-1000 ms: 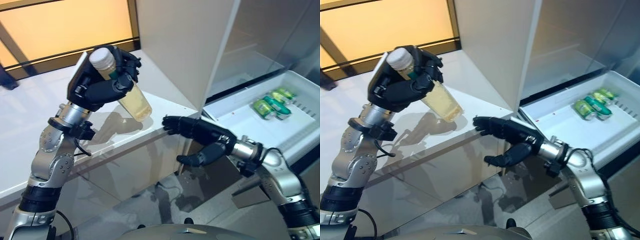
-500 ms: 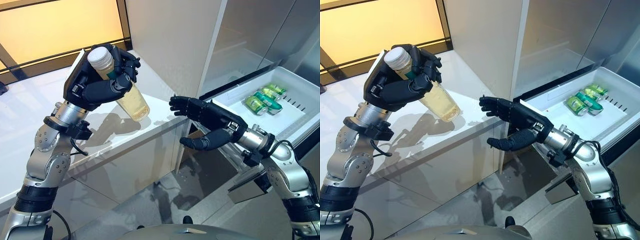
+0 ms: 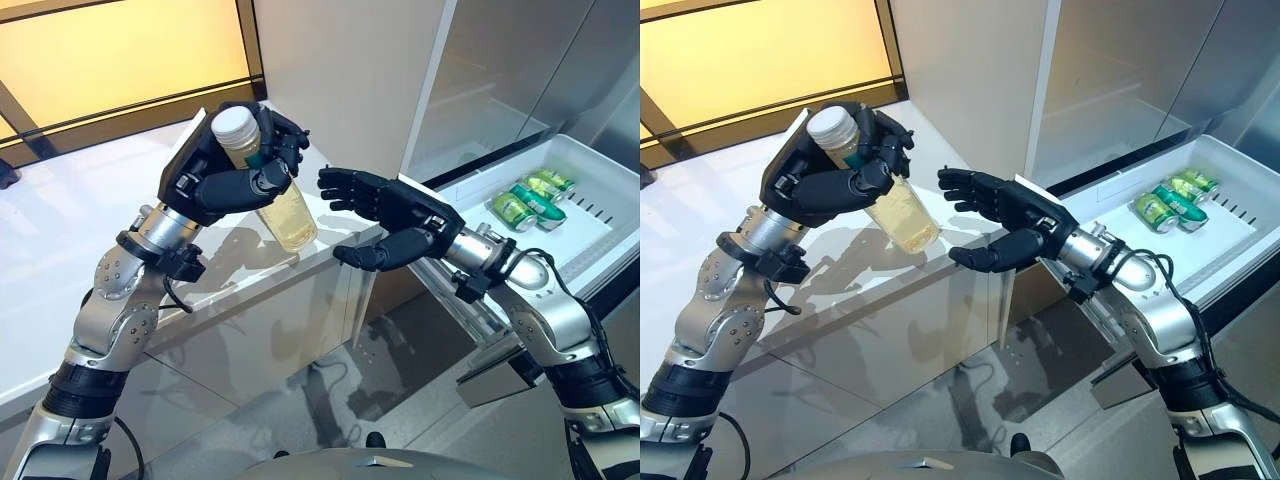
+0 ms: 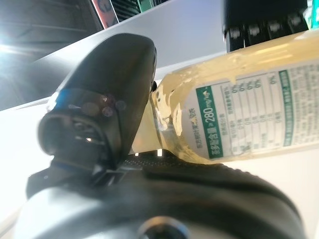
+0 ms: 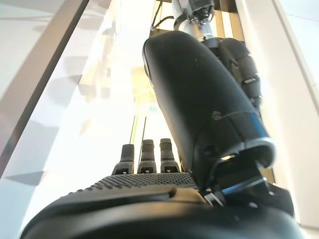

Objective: Put drinks into fridge and close the fridge

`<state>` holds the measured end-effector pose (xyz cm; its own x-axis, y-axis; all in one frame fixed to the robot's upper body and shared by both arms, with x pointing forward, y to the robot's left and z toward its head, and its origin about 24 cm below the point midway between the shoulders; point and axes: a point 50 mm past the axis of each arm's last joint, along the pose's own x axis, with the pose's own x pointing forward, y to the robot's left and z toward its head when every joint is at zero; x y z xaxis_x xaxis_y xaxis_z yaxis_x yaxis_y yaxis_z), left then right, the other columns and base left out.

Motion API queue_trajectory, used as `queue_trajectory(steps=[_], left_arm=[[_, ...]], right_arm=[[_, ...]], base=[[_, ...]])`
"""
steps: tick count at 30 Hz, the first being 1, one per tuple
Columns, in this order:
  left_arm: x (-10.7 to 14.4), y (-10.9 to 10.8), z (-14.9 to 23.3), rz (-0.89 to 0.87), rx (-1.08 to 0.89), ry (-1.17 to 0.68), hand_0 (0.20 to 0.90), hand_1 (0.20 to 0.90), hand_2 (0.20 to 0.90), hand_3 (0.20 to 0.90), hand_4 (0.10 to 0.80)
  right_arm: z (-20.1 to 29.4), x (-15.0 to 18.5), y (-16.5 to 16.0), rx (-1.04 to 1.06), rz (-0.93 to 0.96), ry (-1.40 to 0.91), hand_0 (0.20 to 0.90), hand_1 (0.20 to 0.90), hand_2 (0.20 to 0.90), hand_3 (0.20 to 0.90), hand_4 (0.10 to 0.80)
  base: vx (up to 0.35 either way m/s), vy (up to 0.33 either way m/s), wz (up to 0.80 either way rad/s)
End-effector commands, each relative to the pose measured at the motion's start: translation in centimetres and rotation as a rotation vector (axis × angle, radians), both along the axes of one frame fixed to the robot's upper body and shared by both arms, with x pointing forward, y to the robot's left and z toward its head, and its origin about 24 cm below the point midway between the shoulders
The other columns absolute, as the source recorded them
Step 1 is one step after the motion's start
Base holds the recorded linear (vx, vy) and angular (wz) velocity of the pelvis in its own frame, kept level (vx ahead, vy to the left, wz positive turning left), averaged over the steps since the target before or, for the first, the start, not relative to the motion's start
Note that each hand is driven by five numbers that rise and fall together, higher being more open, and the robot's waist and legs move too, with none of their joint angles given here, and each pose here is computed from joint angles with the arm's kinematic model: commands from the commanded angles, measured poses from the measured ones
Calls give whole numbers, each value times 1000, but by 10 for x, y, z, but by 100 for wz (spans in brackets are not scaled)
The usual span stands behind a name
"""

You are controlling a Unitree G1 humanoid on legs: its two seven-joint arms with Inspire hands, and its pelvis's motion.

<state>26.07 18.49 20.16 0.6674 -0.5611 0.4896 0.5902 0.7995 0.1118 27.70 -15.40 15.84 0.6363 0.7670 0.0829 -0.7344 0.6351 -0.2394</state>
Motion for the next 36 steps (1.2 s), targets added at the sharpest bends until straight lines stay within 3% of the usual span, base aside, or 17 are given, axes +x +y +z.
queue_trajectory(steps=[1, 20, 36], left_arm=[[-2, -13, 73, -69, -34, -322, 300, 300, 300, 200, 100], [7, -42, 69, -217, -7, -270, 300, 300, 300, 200, 100], [12, -51, 73, -224, 47, -278, 300, 300, 300, 200, 100]], right_arm=[[57, 7, 15, 71, 38, -208, 900, 900, 900, 900, 800], [73, 27, 30, 92, 10, -171, 900, 900, 900, 900, 800], [87, 16, 55, 244, 237, -100, 900, 900, 900, 900, 800]], base=[[0, 0, 0], [7, 5, 8], [1, -1, 4]])
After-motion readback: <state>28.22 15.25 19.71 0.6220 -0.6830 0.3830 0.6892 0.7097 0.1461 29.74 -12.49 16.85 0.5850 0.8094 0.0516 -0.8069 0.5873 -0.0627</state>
